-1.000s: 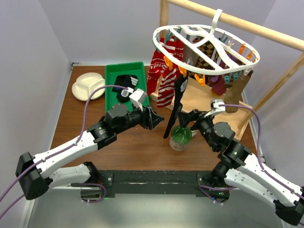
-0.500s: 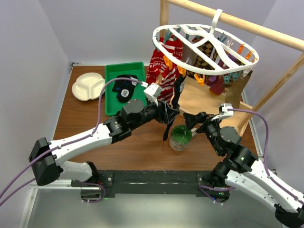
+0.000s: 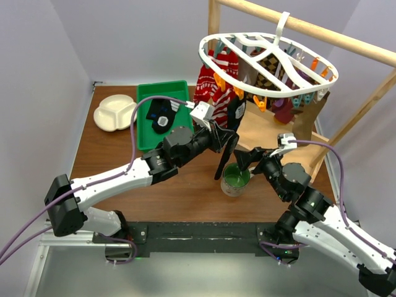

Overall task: Remove the socks clipped to the hanger
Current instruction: Remove the sock from the hanger.

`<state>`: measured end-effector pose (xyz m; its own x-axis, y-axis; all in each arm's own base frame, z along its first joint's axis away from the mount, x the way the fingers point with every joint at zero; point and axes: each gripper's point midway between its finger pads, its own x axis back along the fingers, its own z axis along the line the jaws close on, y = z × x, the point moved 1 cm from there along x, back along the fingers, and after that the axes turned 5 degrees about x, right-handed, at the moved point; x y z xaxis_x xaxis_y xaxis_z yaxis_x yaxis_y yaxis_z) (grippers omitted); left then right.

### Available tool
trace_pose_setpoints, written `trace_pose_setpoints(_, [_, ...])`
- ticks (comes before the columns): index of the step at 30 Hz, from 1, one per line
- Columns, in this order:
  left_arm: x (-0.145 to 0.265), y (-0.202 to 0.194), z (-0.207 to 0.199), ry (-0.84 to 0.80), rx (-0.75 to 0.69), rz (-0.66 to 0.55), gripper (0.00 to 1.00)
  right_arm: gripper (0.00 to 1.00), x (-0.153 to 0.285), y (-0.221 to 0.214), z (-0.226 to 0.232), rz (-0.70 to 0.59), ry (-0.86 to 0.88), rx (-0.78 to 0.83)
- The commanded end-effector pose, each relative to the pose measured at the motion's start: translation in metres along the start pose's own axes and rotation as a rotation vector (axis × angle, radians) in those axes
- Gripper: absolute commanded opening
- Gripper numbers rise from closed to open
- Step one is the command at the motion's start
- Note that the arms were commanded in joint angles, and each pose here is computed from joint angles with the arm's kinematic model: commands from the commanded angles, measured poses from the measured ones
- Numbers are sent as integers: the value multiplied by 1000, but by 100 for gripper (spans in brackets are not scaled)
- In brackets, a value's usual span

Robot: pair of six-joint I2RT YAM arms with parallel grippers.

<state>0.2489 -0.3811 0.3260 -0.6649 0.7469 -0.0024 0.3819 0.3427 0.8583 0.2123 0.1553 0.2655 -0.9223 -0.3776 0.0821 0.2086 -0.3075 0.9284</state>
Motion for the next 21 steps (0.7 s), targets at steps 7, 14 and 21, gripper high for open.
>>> trace_pose_setpoints(7, [19, 24, -34, -114, -10, -34, 0, 92, 6, 34, 33, -80, 171, 64])
trace_pose_setpoints(14, [41, 14, -39, -154, 4, 24, 0, 95, 4, 41, 46, -103, 233, 106])
trace_pose_setpoints(21, [52, 8, -42, -184, 12, 57, 0, 96, -5, 52, 74, -137, 348, 125])
